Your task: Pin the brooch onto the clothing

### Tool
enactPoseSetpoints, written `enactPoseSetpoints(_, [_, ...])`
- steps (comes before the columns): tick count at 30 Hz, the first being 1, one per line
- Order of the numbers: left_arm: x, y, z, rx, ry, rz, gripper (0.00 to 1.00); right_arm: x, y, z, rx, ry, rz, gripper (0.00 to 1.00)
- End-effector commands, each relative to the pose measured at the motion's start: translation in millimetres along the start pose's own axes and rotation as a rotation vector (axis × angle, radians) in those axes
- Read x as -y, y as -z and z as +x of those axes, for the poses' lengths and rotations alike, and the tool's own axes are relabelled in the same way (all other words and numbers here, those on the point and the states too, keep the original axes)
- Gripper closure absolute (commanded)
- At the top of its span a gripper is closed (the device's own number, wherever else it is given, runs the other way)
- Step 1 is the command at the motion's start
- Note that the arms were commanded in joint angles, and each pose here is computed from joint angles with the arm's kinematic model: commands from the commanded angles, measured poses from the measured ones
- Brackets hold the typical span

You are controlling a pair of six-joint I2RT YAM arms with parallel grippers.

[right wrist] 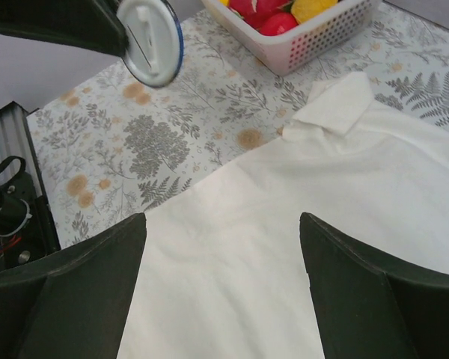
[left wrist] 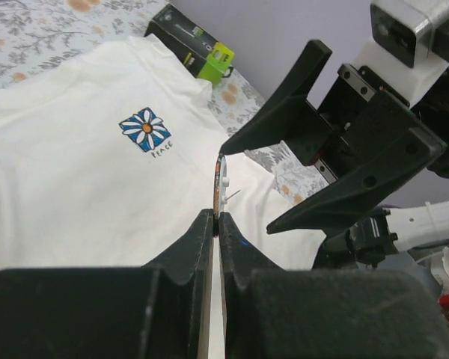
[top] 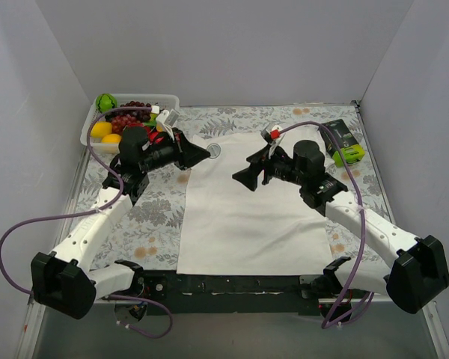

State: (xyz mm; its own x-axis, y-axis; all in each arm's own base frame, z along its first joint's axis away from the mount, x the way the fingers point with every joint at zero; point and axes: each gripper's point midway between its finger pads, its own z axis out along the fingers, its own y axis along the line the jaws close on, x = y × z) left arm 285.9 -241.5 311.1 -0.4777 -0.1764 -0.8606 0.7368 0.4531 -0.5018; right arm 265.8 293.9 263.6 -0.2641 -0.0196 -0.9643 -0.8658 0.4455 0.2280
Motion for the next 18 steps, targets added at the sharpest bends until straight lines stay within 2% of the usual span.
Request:
enactPoseSetpoints(1, [-9,-2,-17,0.021,-0.033,-0.092,1.00,22,11,0,0.019,-0.006,0.144,0.10])
enactPoseSetpoints(8, [-24,-22,-23,-0.019,-0.069,-0.218,1.00,42,19,21,-0.032,-0.049,0.266,0.10])
enactPoseSetpoints(12, [-40,-33,-21,-0.046,-0.098,-0.344,1.00,53,25,29,-0.057,-0.069,0.327,0.10])
enactPoseSetpoints(18, [-58,-53,-4,-0.119,-0.134,-0.491,1.00,67,38,47,-0.109,-0.127,0.407,0.10])
